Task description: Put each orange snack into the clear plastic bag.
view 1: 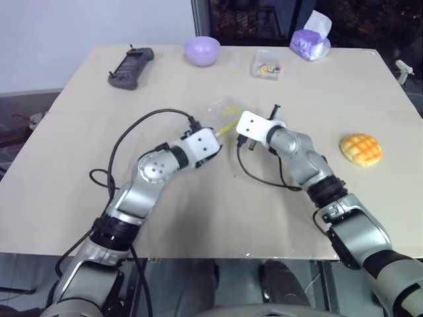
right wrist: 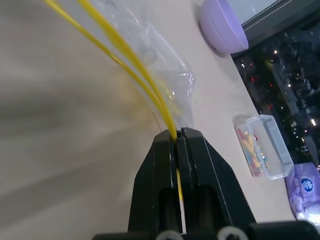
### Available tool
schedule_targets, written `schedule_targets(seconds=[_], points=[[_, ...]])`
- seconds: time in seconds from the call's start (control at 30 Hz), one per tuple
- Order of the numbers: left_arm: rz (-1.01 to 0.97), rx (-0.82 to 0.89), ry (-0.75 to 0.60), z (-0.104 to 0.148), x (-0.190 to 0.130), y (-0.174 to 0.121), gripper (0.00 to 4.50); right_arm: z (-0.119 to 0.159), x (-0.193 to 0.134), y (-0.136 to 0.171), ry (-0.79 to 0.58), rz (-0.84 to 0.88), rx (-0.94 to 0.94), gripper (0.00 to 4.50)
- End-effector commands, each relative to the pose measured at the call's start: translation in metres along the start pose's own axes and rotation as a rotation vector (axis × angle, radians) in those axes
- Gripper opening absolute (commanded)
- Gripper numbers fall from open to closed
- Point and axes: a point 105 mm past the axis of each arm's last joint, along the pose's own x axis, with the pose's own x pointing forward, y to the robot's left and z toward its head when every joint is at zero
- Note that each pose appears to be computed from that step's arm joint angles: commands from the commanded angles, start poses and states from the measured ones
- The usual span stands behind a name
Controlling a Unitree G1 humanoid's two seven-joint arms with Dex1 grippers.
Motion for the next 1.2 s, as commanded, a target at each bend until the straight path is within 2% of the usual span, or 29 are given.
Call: schedule_targets(seconds=[0.03, 0.4, 0.5, 0.6, 0.63, 0.97, 1.0, 1.03, 1.2], points=[[0.042, 0.038, -0.046, 0.014, -0.004, 0.013, 2.66, 0.011, -0.001, -0.010, -0.037, -0.035, -0.018, 0.00], [0.024, 0.049, -0.051, 0.016, -0.007, 0.009, 2.66, 0.009, -0.001, -0.008, -0.030, -0.029, -0.018, 0.00], [0.024, 0.050, -0.055, 0.017, -0.008, 0.009, 1.84, 0.008, -0.001, -0.008, -0.026, -0.027, -0.018, 0.00], [0.023, 0.052, -0.057, 0.018, -0.009, 0.009, 0.37, 0.007, 0.000, -0.007, -0.021, -0.025, -0.017, 0.00], [0.023, 0.053, -0.055, 0.018, -0.010, 0.009, 0.09, 0.006, 0.000, -0.007, -0.021, -0.025, -0.017, 0.00], [0.046, 0.065, -0.035, 0.012, -0.011, 0.013, 0.09, 0.010, -0.003, -0.005, -0.051, 0.007, 0.022, 0.00], [0.048, 0.072, -0.040, 0.012, -0.011, 0.013, 0.00, 0.011, -0.004, -0.006, -0.062, 0.006, 0.030, 0.61], [0.052, 0.081, -0.045, 0.013, -0.010, 0.013, 0.00, 0.012, -0.005, -0.007, -0.067, 0.003, 0.029, 0.92], [0.045, 0.054, -0.069, 0.010, -0.009, 0.009, 0.00, 0.011, -0.012, -0.010, -0.073, -0.001, -0.021, 3.33]])
